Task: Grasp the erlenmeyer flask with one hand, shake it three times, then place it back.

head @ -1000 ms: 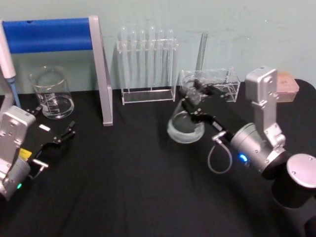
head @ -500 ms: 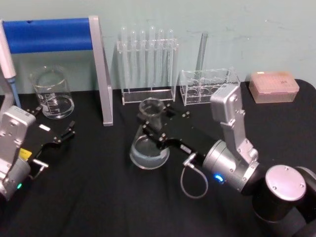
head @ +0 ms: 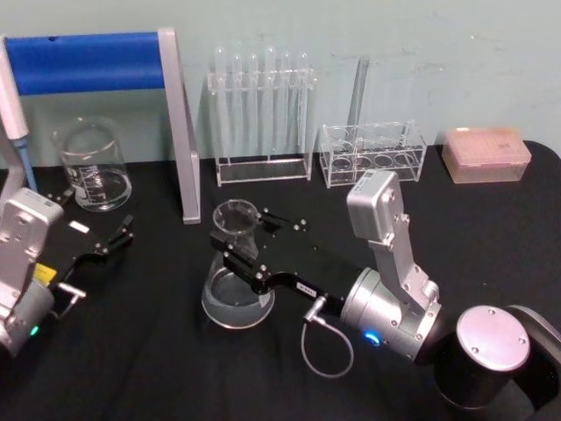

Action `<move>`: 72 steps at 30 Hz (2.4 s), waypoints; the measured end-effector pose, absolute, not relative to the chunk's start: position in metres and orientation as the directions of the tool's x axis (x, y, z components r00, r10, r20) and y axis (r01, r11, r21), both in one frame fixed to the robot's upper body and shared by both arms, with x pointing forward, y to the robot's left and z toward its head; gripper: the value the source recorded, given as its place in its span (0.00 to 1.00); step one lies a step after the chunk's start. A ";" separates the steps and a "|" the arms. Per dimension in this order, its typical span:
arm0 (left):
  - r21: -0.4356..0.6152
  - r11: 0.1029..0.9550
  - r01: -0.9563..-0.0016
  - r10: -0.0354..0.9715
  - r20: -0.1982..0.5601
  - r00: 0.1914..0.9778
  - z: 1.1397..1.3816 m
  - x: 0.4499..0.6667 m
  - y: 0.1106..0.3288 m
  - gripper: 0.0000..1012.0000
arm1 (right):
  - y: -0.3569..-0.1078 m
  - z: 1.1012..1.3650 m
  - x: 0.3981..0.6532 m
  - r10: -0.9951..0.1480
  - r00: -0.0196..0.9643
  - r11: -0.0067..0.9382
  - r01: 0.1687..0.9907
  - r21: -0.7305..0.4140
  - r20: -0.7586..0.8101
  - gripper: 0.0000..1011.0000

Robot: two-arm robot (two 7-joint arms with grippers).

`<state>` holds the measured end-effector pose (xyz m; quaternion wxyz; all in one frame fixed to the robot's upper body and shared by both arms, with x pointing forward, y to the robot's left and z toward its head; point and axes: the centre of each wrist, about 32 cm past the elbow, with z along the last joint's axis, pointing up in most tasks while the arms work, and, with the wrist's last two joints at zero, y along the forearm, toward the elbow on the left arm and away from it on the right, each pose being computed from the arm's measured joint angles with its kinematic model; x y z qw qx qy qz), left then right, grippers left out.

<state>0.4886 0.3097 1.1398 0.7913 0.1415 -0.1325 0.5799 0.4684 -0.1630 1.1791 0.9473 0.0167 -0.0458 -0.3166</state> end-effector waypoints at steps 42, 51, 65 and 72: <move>0.070 0.287 -0.955 0.880 0.374 0.292 1.140 0.489 0.310 0.99 | -0.237 1.187 0.504 -0.895 0.441 0.447 0.886 0.123 0.072 0.45; 0.070 0.287 -0.955 0.880 0.374 0.292 1.140 0.489 0.310 0.99 | -0.232 1.186 0.503 -0.884 0.463 0.468 0.876 0.118 0.071 0.45; 0.070 0.287 -0.955 0.880 0.374 0.292 1.140 0.489 0.310 0.99 | -0.201 1.186 0.495 -0.789 0.609 0.615 0.782 0.101 0.082 0.45; 0.070 0.287 -0.955 0.880 0.374 0.292 1.140 0.489 0.310 0.99 | -0.185 1.185 0.488 -0.724 0.683 0.689 0.718 0.094 0.090 0.45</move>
